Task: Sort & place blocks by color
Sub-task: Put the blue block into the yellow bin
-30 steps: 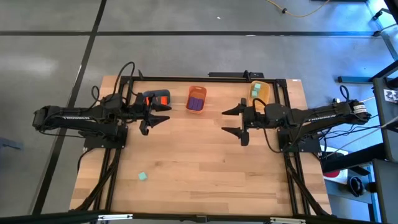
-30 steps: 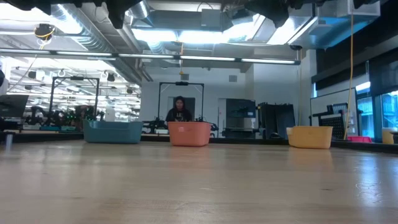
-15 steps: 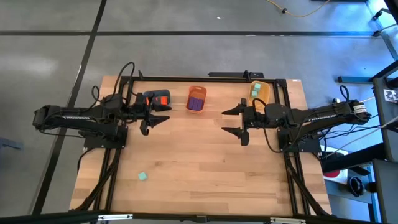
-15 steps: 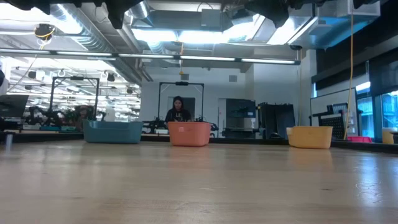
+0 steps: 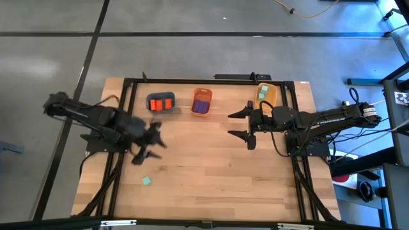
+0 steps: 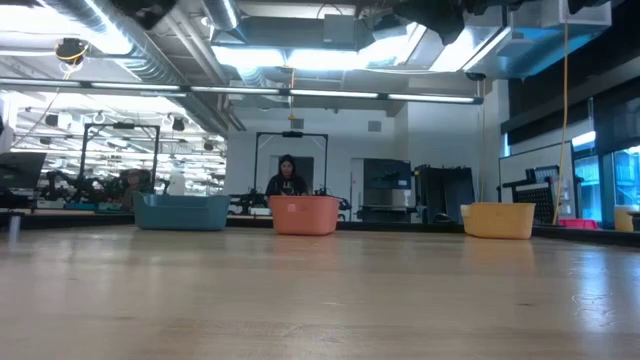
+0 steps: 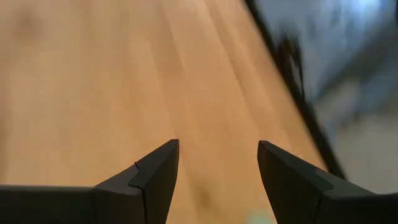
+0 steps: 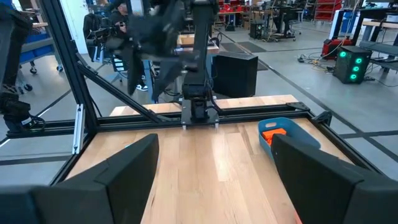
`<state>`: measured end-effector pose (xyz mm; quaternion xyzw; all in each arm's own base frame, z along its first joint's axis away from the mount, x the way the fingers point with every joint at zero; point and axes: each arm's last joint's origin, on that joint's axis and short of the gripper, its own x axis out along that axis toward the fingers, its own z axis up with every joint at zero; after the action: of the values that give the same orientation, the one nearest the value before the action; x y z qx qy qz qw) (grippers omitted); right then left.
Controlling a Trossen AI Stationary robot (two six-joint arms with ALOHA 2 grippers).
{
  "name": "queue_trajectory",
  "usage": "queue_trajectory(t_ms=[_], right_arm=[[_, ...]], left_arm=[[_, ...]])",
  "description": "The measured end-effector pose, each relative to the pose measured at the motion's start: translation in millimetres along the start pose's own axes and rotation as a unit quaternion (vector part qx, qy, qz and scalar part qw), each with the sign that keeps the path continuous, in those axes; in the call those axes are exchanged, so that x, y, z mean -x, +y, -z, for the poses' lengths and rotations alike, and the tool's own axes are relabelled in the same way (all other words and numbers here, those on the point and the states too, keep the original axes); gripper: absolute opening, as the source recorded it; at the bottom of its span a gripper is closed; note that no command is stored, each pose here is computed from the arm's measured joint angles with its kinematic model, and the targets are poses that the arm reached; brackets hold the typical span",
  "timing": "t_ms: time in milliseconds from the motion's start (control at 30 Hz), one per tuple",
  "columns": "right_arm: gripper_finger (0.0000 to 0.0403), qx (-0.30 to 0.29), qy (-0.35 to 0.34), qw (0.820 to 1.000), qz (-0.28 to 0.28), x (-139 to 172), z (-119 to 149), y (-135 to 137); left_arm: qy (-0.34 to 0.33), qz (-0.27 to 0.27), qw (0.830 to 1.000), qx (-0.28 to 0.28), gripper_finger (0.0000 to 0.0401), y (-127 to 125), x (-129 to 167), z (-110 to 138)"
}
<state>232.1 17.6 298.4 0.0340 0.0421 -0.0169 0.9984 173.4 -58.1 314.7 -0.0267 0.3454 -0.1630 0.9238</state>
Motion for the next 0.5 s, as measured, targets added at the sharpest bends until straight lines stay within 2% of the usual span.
queue_trajectory(t_ms=[67,200,400,500], right_arm=[[0.0313,0.001,0.002,1.000,0.000,0.0,0.2,0.0],[0.0313,0.003,0.004,1.000,0.000,0.0,0.6,0.0],[0.0313,0.004,0.012,1.000,0.008,-0.1,2.2,-0.6],[0.0313,0.004,0.020,1.000,0.009,0.1,3.8,-0.8]], left_arm=[[0.082,0.023,0.996,-0.033,0.0211,-15.7,-7.7,2.1],[0.182,0.075,0.974,-0.111,0.0211,-47.7,-27.2,12.6],[0.271,0.125,0.924,-0.239,0.0211,-81.5,-57.5,47.6],[0.283,0.131,0.911,-0.269,0.0211,-86.1,-74.4,63.5]])
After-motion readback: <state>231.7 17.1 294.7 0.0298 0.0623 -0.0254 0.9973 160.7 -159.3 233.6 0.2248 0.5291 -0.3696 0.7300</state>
